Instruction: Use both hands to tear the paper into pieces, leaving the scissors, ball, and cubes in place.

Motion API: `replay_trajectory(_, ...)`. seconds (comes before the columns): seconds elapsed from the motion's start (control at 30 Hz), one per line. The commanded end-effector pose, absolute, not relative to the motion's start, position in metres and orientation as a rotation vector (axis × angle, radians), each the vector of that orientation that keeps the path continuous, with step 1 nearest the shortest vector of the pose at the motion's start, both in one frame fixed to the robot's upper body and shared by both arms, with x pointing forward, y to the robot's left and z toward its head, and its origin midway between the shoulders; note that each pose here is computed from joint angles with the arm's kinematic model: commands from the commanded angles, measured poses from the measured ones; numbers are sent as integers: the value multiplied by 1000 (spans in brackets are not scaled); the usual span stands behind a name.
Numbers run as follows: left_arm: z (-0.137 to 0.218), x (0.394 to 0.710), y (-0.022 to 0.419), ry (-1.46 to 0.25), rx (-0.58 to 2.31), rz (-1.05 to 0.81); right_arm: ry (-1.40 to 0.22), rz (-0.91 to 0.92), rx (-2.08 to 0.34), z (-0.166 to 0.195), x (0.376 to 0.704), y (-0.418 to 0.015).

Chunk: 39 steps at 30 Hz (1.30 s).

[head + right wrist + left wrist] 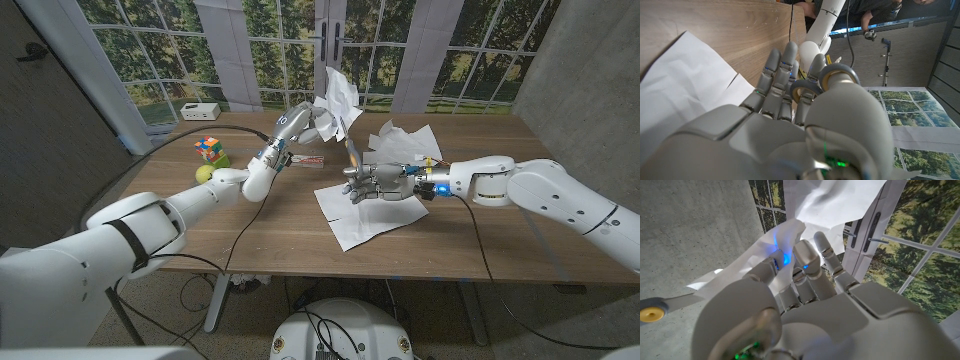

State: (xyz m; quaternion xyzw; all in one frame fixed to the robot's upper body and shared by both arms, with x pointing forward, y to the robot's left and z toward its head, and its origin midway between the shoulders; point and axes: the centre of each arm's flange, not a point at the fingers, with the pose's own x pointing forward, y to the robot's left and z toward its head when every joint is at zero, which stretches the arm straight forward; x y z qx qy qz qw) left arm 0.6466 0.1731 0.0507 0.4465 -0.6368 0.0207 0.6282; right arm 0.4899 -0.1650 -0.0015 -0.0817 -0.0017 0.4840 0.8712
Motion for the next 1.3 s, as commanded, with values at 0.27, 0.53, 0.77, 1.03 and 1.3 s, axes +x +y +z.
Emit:
replay_trajectory(0.27, 53, 653, 185, -1467, 1099, 106, -45, 998, -189, 9, 486, -157)
replay_trajectory(0.53, 53, 651, 185, -1481, 1123, 129, -42, 995, -193, 10, 481, -158)
replay_trajectory(0.77, 50, 652, 184, -1480, 1154, 126, -47, 988, -184, 8, 477, -160)
replay_trajectory(1.03, 54, 654, 184, -1482, 1192, 128, -69, 982, -191, 8, 475, -160)
replay_trajectory(1.3, 55, 656, 184, -1480, 1221, 125, -66, 981, -187, 7, 476, -155)
